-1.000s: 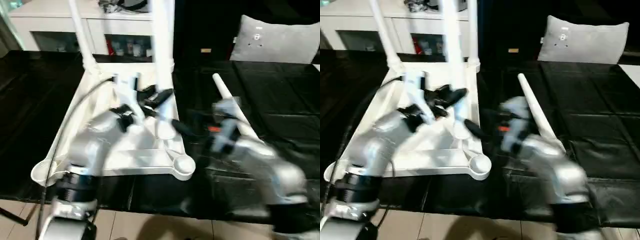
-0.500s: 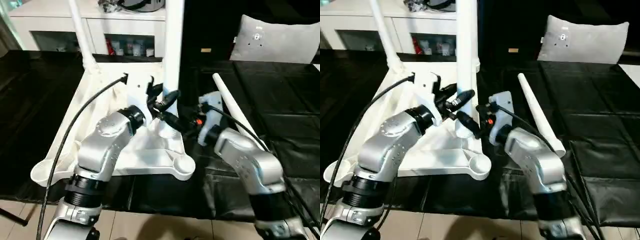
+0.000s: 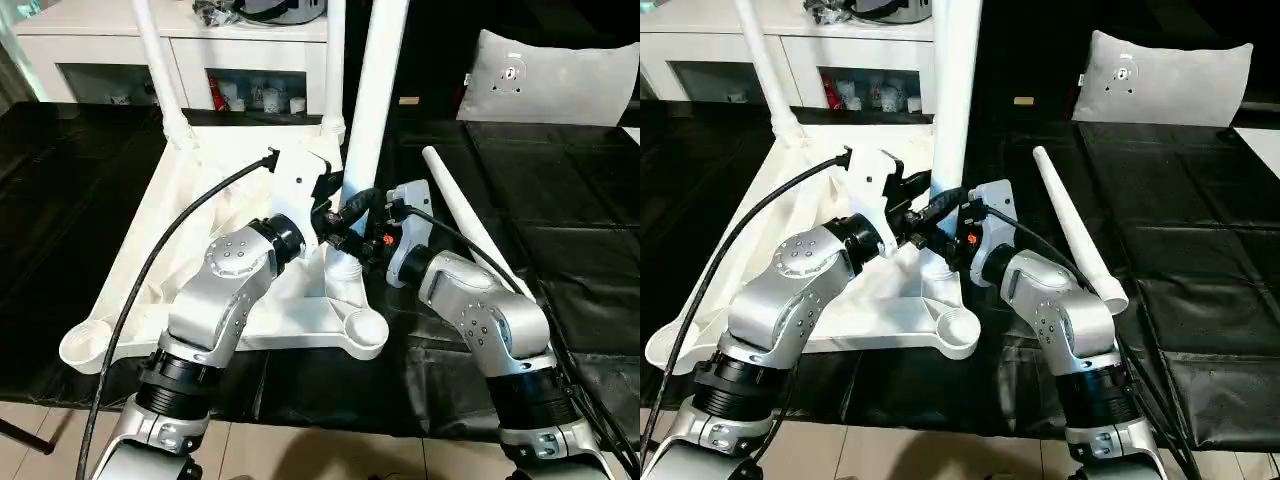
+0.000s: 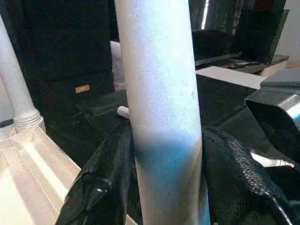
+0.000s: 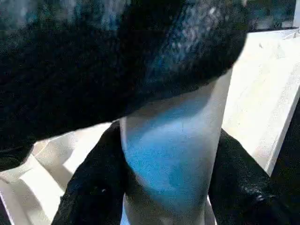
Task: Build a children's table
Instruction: Insert table leg to table base
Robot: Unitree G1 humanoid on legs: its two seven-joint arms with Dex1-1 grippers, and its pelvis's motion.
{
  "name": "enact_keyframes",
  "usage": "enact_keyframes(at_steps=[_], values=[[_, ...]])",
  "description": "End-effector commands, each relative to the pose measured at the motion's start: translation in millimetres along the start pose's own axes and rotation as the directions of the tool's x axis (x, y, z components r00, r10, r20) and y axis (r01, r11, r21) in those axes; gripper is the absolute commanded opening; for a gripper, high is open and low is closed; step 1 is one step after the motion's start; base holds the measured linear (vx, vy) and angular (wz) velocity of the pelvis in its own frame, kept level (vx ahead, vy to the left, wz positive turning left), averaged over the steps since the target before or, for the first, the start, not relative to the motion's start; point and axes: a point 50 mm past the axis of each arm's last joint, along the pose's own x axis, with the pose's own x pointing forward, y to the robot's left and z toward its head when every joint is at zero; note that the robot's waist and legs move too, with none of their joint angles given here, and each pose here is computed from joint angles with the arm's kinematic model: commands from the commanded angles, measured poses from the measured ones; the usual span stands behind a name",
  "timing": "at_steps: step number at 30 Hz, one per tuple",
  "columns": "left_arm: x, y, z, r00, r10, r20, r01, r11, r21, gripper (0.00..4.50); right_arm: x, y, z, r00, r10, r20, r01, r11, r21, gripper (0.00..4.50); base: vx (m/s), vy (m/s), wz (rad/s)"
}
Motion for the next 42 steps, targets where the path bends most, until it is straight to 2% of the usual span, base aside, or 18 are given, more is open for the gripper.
enact_keyframes(at_steps=[1,7,15,19,20,24,26,28,32,39,42], values=[[0.8,2.3,9.4,0.999,0.006,0.032,-0.007,0.999,0.053,1.95,-0.6,-2.7,3.0,1.0,-0.007,-0.005,0.006,1.0,-0.009,1.92,0.0,0.0,0.0],[-1.0,6.6,7.4,0.999,0.026,0.022,-0.028,0.995,0.096,1.95,0.2,0.5,1.6,1.0,-0.002,-0.005,0.001,1.0,-0.023,1.91,0.0,0.0,0.0],[-1.5,5.4,7.7,0.999,0.034,0.02,-0.035,0.995,0.088,1.95,1.7,4.4,-3.4,1.0,-0.001,-0.019,0.001,1.0,-0.015,1.91,0.0,0.0,0.0],[-3.9,7.4,7.0,0.999,0.049,0.023,-0.05,0.998,0.049,1.95,3.5,6.4,-4.4,1.0,0.002,-0.022,-0.002,1.0,-0.02,1.91,0.0,0.0,0.0],[-4.1,7.4,7.0,0.999,0.045,0.021,-0.046,0.998,0.047,2.51,3.7,6.6,-4.5,1.0,0.002,-0.023,-0.002,1.0,-0.021,1.91,0.0,0.0,0.0],[-4.9,7.7,6.2,0.999,0.042,0.024,-0.043,0.999,0.031,2.73,4.4,8.1,-5.2,1.0,0.006,-0.027,-0.006,1.0,-0.026,1.91,0.0,0.0,0.0],[-5.0,7.5,6.4,0.999,0.039,0.026,-0.04,0.999,0.028,3.03,4.4,7.7,-5.4,1.0,0.005,-0.028,-0.006,1.0,-0.026,1.91,0.0,0.0,0.0],[-5.3,7.2,7.1,0.999,0.036,0.029,-0.037,0.999,0.027,3.1,4.3,7.4,-5.5,1.0,0.003,-0.028,-0.004,1.0,-0.027,1.91,0.0,0.0,0.0],[-6.6,5.8,11.0,0.998,0.024,0.056,-0.024,1.0,0.0,3.51,4.8,6.7,-6.2,1.0,0.0,-0.03,-0.001,1.0,-0.027,1.9,0.0,0.0,0.0],[-8.1,2.6,18.8,0.991,-0.014,0.13,0.025,0.996,-0.081,3.91,5.3,6.0,-6.4,0.999,0.0,-0.032,-0.001,0.999,-0.033,1.9,0.0,0.0,0.0],[-9.0,1.2,24.4,0.984,-0.029,0.174,0.051,0.991,-0.123,4.22,4.7,5.3,-6.3,1.0,0.001,-0.031,-0.002,0.999,-0.034,1.9,0.0,0.0,0.0]])
